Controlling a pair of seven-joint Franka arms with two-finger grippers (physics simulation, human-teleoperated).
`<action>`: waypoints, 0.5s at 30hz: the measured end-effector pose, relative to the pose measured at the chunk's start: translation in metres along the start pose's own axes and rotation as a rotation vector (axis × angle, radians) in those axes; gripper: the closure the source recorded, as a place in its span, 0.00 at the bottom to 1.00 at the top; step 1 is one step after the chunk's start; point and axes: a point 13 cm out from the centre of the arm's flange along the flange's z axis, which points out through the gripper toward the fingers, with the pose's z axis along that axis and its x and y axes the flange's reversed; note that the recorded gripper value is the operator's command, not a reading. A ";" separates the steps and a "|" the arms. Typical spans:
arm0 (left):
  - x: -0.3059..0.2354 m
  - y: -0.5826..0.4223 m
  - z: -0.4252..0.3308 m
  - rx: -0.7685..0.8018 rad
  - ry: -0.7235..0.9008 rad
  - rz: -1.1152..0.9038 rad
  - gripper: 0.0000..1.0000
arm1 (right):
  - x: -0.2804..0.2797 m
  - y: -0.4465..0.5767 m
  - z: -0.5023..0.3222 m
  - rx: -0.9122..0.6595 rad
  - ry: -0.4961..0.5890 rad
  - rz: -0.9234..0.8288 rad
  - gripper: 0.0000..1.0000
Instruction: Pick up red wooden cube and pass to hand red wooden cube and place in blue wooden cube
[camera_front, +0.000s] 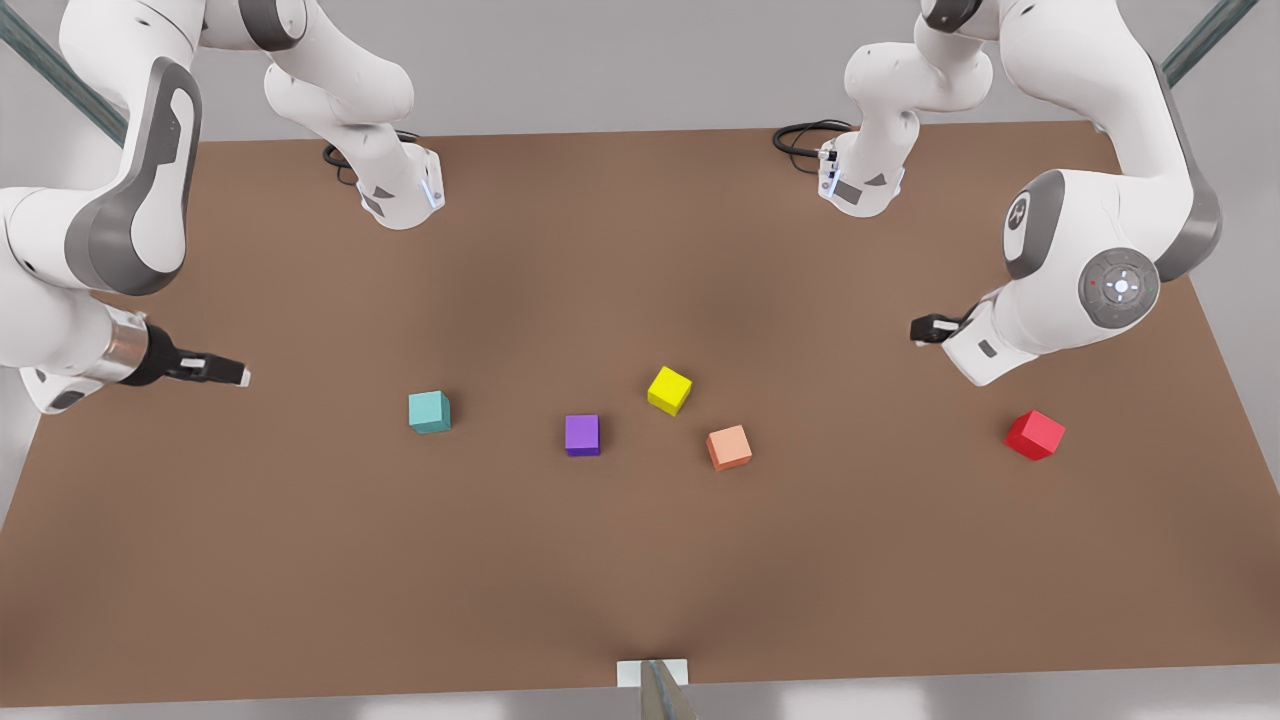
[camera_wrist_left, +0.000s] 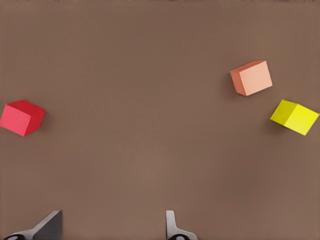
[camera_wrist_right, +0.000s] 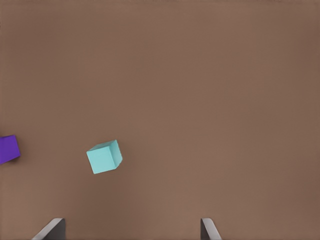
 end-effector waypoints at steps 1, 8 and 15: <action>-0.001 0.000 0.001 0.000 -0.001 0.001 0.00 | -0.002 0.000 0.000 -0.002 -0.005 0.001 0.00; -0.051 0.119 0.190 0.054 0.141 -0.031 0.00 | -0.007 0.002 -0.001 -0.013 -0.025 0.004 0.00; -0.098 0.246 0.278 0.049 -0.034 0.194 0.00 | -0.008 -0.001 -0.004 -0.006 -0.037 0.006 0.00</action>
